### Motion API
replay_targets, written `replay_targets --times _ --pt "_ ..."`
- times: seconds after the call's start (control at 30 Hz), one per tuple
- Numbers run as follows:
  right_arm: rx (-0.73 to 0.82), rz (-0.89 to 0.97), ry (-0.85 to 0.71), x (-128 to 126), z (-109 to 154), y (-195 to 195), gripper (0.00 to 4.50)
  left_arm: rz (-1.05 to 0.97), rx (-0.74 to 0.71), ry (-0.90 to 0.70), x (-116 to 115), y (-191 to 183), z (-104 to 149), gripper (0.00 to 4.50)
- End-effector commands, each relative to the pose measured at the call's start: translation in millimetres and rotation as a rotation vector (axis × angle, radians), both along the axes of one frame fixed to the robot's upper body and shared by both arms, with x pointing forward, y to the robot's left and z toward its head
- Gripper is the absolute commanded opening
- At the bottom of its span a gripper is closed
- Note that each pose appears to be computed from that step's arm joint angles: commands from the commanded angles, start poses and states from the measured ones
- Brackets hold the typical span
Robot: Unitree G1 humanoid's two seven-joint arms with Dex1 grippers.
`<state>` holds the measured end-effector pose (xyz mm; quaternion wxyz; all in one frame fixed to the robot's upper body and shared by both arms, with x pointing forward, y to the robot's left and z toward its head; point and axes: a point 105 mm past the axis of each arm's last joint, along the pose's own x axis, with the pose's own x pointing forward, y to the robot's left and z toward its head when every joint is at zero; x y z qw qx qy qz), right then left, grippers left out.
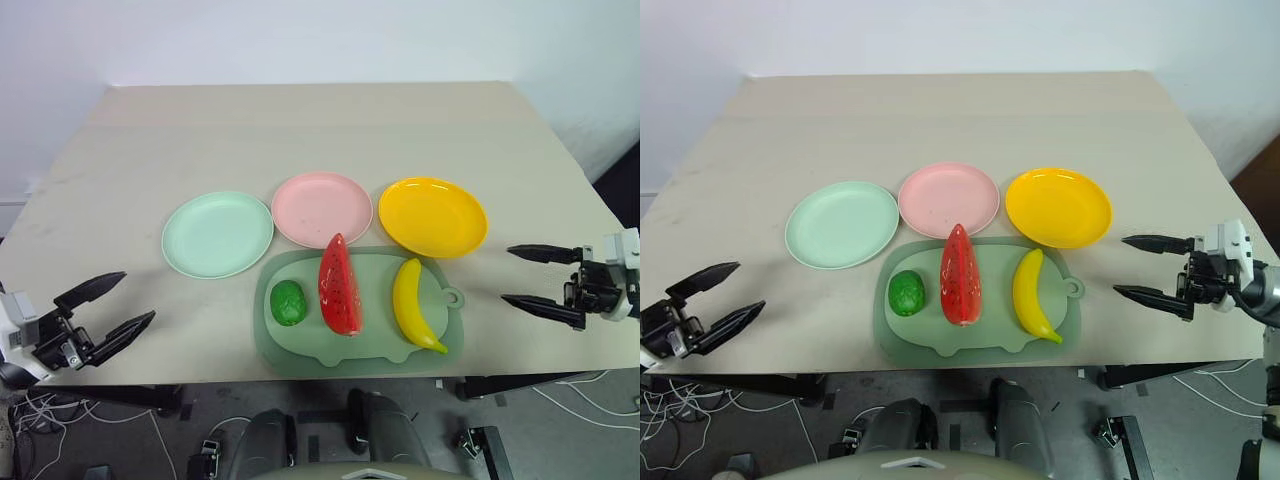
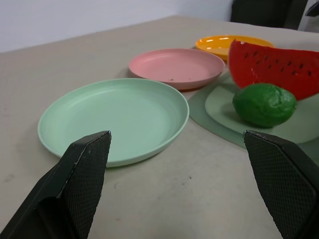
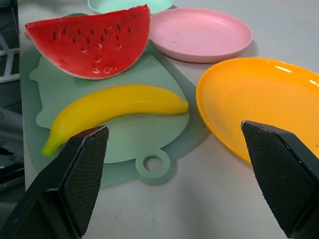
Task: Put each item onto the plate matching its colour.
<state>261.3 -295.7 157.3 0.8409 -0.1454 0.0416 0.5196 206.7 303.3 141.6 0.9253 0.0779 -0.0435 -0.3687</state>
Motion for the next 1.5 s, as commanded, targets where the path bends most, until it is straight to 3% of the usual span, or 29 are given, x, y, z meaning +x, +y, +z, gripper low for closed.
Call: replay_targets --times 0.03,0.43,0.9,1.03,1.2,1.5 --pt "-0.046 0.011 -0.013 -4.6 6.2 -4.2 4.5 -0.022 0.006 0.0 -2.8 0.3 6.6 4.46" --pt "-0.033 0.013 -0.03 -9.7 13.6 -1.2 4.5 -0.043 0.002 -0.01 14.4 -0.8 12.7 4.46" --pt "-0.041 0.012 0.027 -22.5 3.0 5.0 4.5 -0.054 0.017 0.047 0.7 3.8 6.9 4.46" --pt "-0.076 -0.033 0.118 -17.4 -5.8 8.7 4.5 -0.047 0.01 0.062 -1.7 5.8 5.2 4.46" --pt "-0.233 -0.203 0.238 -2.1 -12.9 17.6 4.5 -0.054 0.002 0.052 4.4 0.3 3.2 4.46" --pt "-0.16 -0.272 0.428 0.2 3.2 77.5 4.5 -0.054 -0.015 0.051 8.9 -4.7 -2.2 4.46"
